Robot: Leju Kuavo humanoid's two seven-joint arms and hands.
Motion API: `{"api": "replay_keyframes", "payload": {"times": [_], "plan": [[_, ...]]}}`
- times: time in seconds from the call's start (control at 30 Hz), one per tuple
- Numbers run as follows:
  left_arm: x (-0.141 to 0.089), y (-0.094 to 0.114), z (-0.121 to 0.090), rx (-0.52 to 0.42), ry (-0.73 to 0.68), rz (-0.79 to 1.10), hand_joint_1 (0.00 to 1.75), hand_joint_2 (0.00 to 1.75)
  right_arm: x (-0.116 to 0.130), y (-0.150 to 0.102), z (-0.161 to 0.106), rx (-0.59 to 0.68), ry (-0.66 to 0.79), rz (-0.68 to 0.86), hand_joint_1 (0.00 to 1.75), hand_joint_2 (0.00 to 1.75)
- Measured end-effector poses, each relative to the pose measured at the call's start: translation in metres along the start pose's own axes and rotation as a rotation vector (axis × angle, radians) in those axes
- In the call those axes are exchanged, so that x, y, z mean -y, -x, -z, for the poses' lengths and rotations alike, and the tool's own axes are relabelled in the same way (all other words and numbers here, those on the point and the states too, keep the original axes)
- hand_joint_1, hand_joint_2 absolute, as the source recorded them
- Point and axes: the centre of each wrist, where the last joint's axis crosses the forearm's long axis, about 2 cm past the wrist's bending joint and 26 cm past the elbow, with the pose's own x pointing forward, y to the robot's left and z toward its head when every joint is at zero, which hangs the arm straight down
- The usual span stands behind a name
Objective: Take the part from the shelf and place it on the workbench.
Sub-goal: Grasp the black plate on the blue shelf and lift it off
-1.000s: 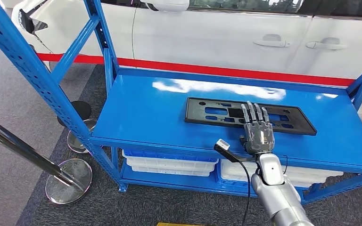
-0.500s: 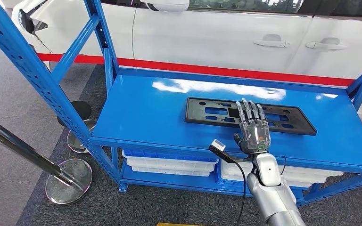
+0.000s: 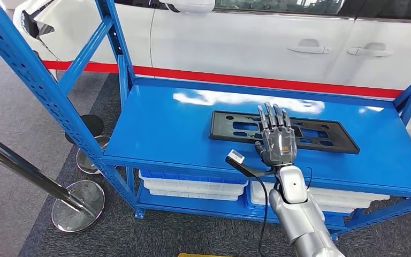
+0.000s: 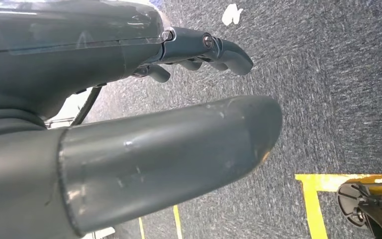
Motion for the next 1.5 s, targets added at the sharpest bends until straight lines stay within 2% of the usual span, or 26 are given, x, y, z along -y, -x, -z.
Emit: {"api": "replay_keyframes", "payload": {"times": [0.2, 0.4, 0.9, 1.2, 1.5], "plan": [[-0.001, -0.008, 0.0, 0.008, 0.001, 0.019, 0.0, 0.0, 0.0, -0.011, 0.022, 0.004, 0.008, -0.009, 0.0, 1.75], [-0.001, -0.009, 0.0, 0.011, 0.0, 0.019, 0.0, 0.0, -0.005, -0.017, 0.025, 0.018, -0.019, -0.008, 0.0, 1.75], [0.0, -0.003, 0.0, 0.024, -0.004, -0.008, 0.0, 0.0, -0.023, -0.011, -0.013, 0.05, -0.126, -0.004, 0.0, 1.75], [0.0, -0.001, 0.0, 0.019, -0.006, -0.013, 0.0, 0.0, -0.021, -0.004, -0.027, 0.065, -0.123, -0.005, 0.0, 1.75], [0.0, 0.0, 0.0, 0.018, -0.007, -0.014, 0.0, 0.0, -0.017, 0.001, -0.03, 0.054, -0.109, -0.008, 0.0, 1.75]]}}
